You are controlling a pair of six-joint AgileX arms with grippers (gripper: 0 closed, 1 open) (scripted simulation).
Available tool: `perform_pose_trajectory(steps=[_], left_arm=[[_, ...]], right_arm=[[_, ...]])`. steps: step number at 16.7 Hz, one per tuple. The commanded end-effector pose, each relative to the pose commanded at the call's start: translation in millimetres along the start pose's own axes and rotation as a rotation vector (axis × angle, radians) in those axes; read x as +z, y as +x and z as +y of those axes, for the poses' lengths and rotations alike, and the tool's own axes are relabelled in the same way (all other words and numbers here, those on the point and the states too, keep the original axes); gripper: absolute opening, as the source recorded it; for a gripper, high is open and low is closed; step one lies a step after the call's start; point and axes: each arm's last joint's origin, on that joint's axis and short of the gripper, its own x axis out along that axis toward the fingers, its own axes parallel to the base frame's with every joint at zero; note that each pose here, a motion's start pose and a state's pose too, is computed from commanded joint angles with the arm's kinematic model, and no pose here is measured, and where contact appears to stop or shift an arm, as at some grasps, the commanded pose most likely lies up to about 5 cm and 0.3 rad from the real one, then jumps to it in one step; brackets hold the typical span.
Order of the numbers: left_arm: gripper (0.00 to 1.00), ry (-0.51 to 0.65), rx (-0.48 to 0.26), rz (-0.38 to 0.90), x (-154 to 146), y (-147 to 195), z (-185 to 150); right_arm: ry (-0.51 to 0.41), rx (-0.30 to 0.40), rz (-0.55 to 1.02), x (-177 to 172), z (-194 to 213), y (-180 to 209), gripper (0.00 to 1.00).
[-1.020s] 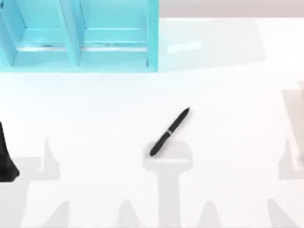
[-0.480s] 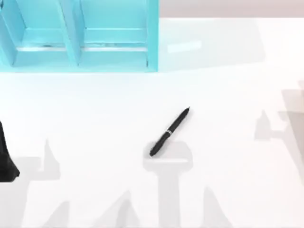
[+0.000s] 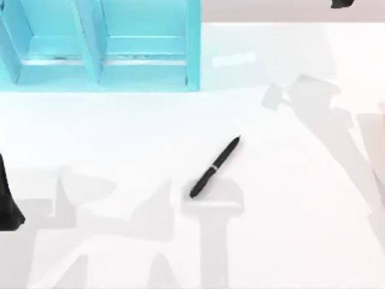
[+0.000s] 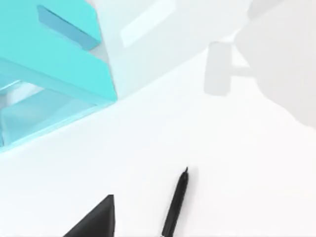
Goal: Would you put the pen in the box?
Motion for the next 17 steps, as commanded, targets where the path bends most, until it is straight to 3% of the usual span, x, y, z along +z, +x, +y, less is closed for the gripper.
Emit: perform_pose_trajectory(steps=[4, 8, 13, 17], left_arm=[[1.00, 0.000, 0.000, 0.000, 0, 0, 0], [1.00, 0.000, 0.000, 0.000, 0, 0, 0], [1.00, 0.000, 0.000, 0.000, 0, 0, 0], [1.00, 0.000, 0.000, 0.000, 0, 0, 0]], right_arm=[[0.084, -0.169, 0.198, 2, 70, 73, 1.00], [0.125, -0.356, 0.324, -34, 116, 149, 1.00], [0.138, -0.544, 0.391, -91, 135, 217, 1.00], [0.135, -0.612, 0.403, -116, 135, 239, 1.00]])
